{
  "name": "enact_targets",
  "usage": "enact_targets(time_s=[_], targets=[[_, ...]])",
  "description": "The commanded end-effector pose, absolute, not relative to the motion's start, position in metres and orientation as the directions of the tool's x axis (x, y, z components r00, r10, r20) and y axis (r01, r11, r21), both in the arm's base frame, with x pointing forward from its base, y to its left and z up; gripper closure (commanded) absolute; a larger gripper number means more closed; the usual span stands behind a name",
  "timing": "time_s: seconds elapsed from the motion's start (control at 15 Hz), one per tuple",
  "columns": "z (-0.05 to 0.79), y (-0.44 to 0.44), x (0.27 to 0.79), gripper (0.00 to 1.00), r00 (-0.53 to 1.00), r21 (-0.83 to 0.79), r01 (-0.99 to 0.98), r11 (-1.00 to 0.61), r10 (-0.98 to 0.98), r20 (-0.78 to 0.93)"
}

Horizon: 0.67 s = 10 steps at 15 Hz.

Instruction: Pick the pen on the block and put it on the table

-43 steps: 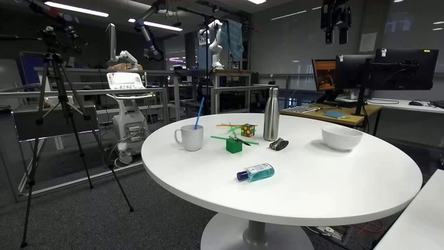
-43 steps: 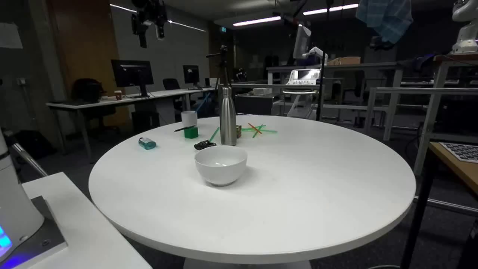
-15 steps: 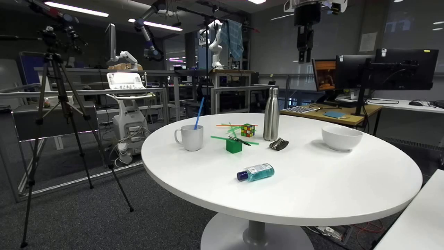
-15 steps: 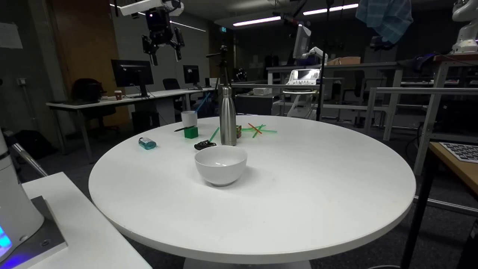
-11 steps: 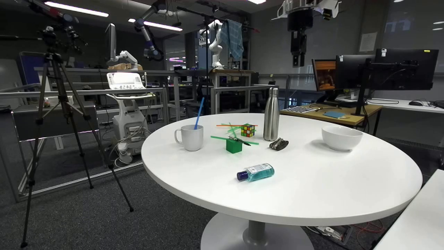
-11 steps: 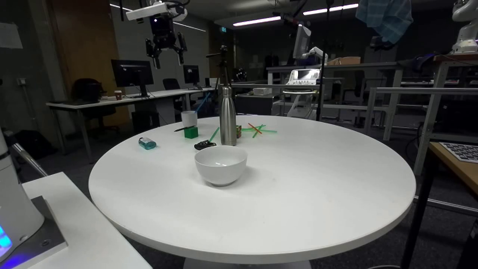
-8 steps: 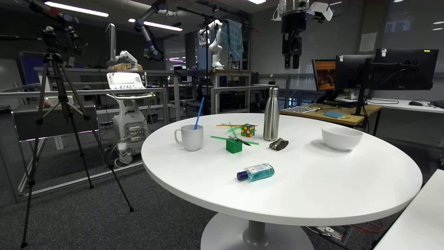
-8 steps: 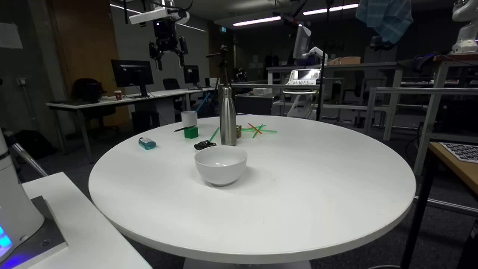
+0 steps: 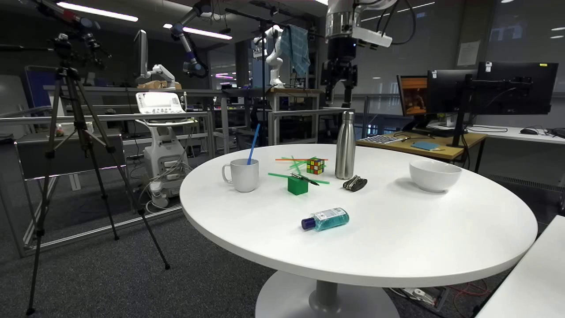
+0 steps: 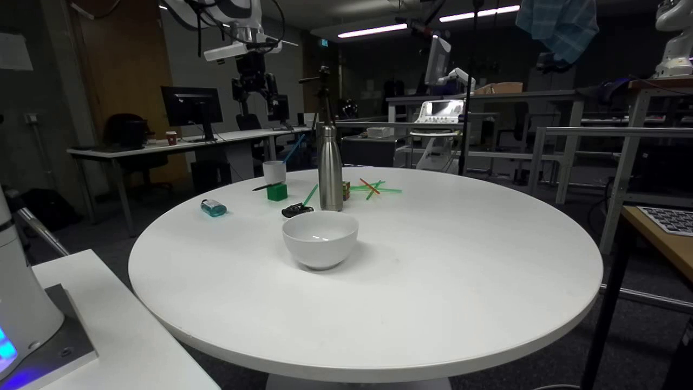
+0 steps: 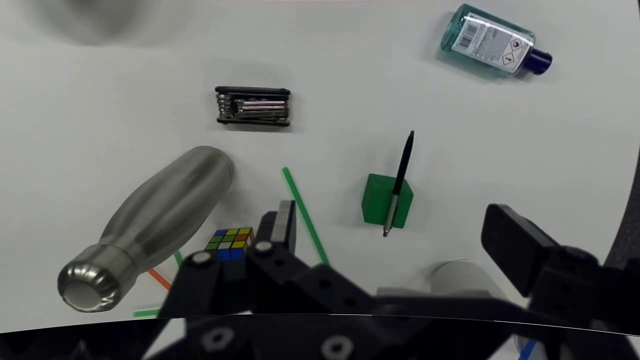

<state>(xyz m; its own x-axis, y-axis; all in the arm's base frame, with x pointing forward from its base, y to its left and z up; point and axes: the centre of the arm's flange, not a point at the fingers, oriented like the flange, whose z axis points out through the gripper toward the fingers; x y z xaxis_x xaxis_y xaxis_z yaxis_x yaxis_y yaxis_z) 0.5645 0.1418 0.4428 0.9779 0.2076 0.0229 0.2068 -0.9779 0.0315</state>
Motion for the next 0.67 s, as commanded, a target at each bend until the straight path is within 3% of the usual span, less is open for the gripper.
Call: enact_targets(time_s=[0.0, 0.6], targets=[[0.42, 0.155, 0.612, 0.0, 0.995, 0.022, 0.1, -0.995, 0.1, 0.019], [0.368, 0.17, 0.64, 0.0, 0.999, 0.026, -0.029, -0.999, -0.03, -0.037]])
